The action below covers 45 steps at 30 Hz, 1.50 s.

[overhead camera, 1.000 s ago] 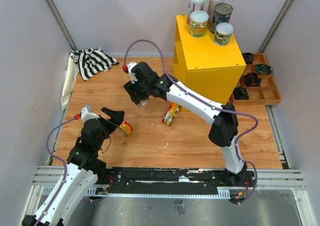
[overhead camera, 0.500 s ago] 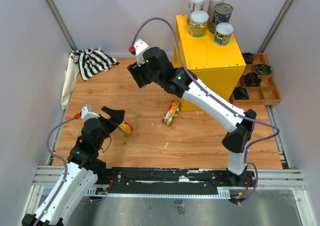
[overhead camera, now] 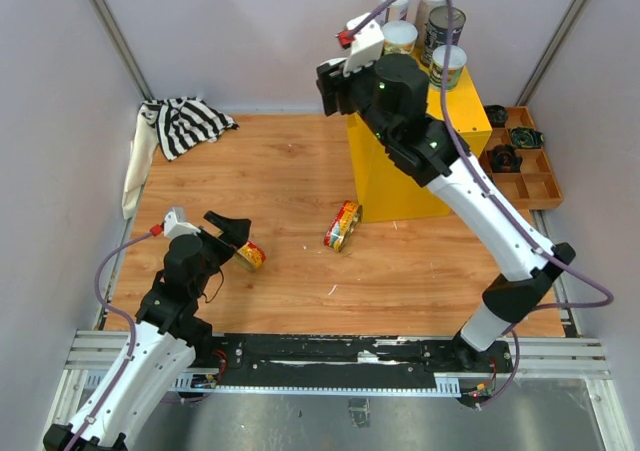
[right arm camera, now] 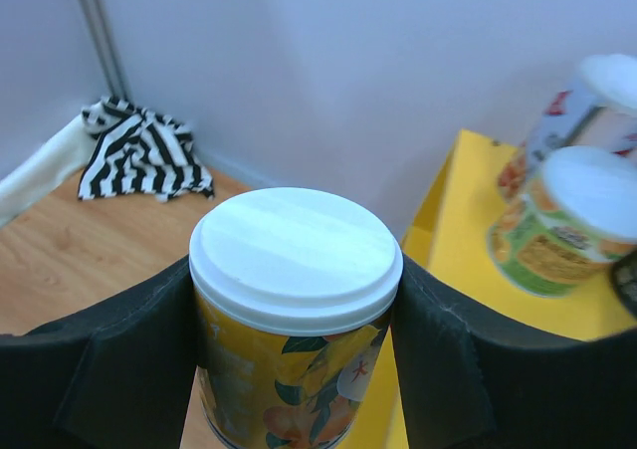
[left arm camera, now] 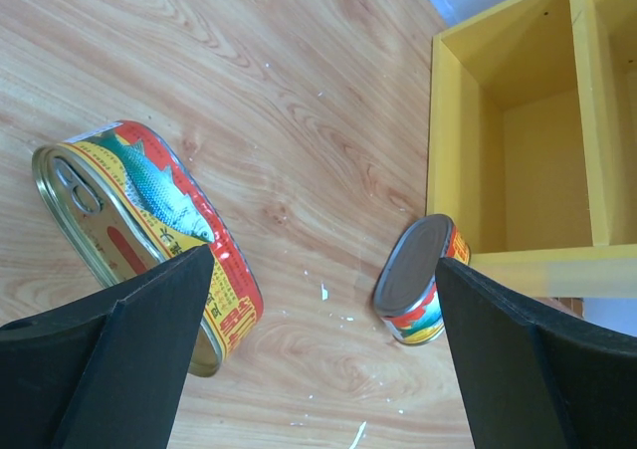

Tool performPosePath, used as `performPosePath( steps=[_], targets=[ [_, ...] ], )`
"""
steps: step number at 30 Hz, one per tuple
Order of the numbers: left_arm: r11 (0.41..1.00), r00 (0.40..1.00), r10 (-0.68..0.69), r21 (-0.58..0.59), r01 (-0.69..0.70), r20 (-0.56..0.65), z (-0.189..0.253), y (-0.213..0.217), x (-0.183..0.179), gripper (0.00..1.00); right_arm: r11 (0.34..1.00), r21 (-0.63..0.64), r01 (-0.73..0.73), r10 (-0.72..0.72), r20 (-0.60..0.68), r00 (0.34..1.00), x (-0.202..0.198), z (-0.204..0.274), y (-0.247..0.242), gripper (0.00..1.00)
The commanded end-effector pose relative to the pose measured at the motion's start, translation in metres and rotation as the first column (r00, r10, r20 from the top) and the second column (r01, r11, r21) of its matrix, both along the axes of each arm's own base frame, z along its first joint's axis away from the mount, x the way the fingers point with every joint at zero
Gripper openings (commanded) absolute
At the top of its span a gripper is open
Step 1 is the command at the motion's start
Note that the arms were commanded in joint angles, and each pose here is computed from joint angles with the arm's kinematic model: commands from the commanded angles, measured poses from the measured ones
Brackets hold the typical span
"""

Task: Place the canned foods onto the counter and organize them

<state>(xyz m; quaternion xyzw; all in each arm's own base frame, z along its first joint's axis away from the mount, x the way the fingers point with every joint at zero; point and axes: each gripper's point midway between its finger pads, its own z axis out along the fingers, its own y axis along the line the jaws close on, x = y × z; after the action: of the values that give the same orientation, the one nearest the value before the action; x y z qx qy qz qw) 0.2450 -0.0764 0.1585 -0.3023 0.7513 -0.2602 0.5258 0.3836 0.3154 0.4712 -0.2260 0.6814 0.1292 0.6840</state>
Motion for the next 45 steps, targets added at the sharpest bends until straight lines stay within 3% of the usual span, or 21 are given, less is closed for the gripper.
performPosePath(
  steps=[1,12,28,34,45],
  targets=[
    [1.000,0.999,0.012,-0.020,-0.011,0.037,0.010,0.002,0.002,0.99,0.985,0.155,0.073,-0.102,0.184,0.978,-0.002,0.067,-0.048,0.01],
    [1.000,0.999,0.014,-0.029,-0.013,0.029,0.008,0.001,0.003,0.99,0.962,0.184,0.200,-0.239,0.224,0.945,0.017,0.050,-0.111,0.01],
    [0.999,1.000,0.012,-0.032,-0.011,0.020,0.005,-0.001,0.006,0.98,0.938,0.187,0.291,-0.327,0.205,0.923,0.043,0.006,-0.153,0.04],
    [0.999,1.000,0.006,-0.033,-0.006,0.019,0.006,-0.003,0.009,0.98,0.937,0.173,0.303,-0.334,0.191,0.923,0.047,-0.012,-0.156,0.18],
    [0.999,1.000,0.000,-0.043,0.001,0.022,0.006,-0.005,0.009,0.98,0.944,0.145,0.297,-0.318,0.157,0.935,0.048,-0.029,-0.155,0.61]
  ],
)
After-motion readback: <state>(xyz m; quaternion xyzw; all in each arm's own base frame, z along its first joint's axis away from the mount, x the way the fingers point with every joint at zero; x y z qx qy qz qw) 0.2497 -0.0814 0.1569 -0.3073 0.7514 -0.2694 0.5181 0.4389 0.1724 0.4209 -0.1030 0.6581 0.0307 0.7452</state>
